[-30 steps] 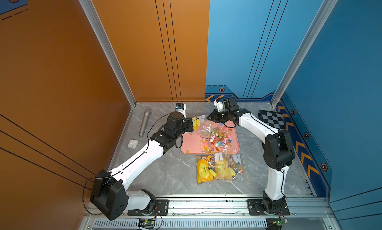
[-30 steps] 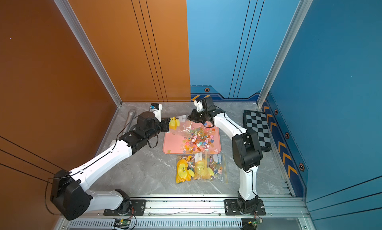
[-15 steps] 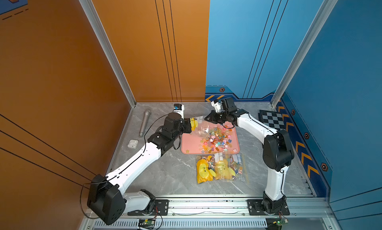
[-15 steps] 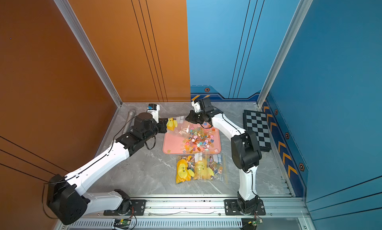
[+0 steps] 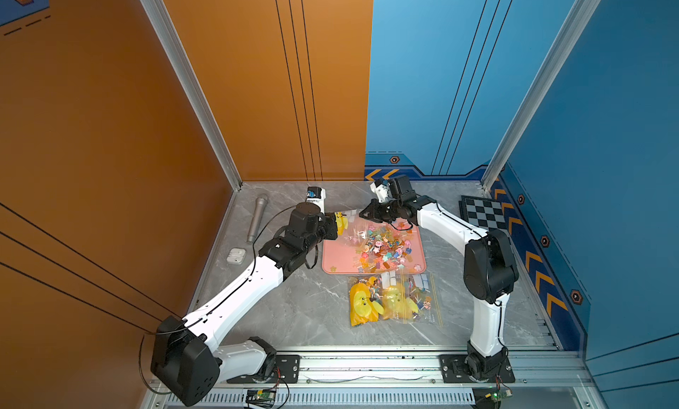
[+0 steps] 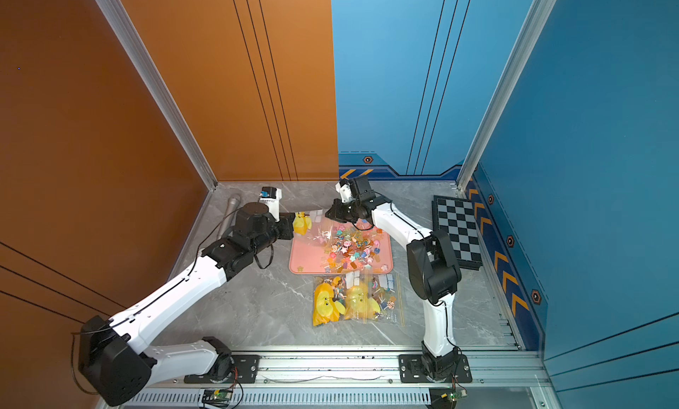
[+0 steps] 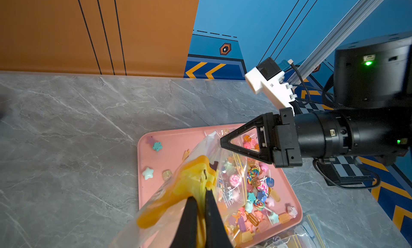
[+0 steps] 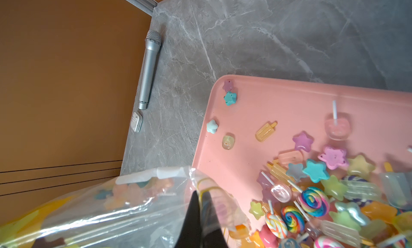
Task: Pour candies out of the ziploc bag
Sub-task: 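Pour the candies out of the ziploc bag onto the tray.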
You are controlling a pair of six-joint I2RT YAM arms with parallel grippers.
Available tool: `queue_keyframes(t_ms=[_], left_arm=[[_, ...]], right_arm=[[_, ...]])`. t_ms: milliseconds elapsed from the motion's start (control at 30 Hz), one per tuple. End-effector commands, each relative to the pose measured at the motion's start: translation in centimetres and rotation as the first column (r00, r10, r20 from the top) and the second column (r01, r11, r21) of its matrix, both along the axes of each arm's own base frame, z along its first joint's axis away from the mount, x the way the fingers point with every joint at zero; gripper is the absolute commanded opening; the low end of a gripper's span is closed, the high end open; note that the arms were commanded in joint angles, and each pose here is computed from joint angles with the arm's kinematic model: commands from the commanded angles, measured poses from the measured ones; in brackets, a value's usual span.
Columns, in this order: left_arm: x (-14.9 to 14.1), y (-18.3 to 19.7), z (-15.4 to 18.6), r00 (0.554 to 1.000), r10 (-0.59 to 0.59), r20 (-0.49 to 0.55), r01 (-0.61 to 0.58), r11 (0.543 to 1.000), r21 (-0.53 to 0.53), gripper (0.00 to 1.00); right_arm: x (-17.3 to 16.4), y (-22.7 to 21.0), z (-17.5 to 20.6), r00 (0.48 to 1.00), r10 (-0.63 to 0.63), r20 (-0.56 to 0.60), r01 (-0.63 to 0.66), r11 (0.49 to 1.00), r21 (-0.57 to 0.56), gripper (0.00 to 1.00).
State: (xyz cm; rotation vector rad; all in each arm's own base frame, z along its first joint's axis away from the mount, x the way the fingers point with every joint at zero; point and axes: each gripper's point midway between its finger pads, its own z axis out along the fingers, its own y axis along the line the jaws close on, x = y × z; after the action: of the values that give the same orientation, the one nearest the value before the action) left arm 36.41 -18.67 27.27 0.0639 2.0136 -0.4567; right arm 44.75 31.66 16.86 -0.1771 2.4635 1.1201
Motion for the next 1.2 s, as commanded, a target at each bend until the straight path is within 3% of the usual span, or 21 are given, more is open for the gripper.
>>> queue_keyframes(t_ms=[0, 200, 267, 1033, 1167], left_arm=[[0.0, 2.3, 3.6, 0.991, 0.072, 0.110, -0.071, 0.997, -0.009, 0.00], [-0.2, 2.7, 3.8, 0.990, 0.078, 0.116, -0.079, 0.997, 0.000, 0.00], [-0.4, 2.8, 2.4, 0.993, 0.077, 0.091, -0.079, 0.997, 0.018, 0.00], [-1.4, 4.2, 3.5, 0.988, 0.102, 0.119, -0.108, 0.993, 0.051, 0.00], [-1.5, 4.5, 3.8, 0.986, 0.106, 0.126, -0.114, 0.992, 0.058, 0.00]], right_arm=[[1.1, -2.0, -3.4, 0.995, -0.089, -0.053, 0.084, 0.992, -0.094, 0.00], [0.9, -1.5, -3.7, 0.995, -0.080, -0.057, 0.074, 0.992, -0.098, 0.00], [0.8, -1.3, -3.8, 0.995, -0.076, -0.058, 0.070, 0.993, -0.099, 0.00], [0.3, 0.4, -3.3, 0.997, -0.051, -0.054, 0.046, 0.995, -0.088, 0.00], [0.2, 0.9, -4.8, 0.996, -0.046, -0.079, 0.038, 0.994, -0.100, 0.00]])
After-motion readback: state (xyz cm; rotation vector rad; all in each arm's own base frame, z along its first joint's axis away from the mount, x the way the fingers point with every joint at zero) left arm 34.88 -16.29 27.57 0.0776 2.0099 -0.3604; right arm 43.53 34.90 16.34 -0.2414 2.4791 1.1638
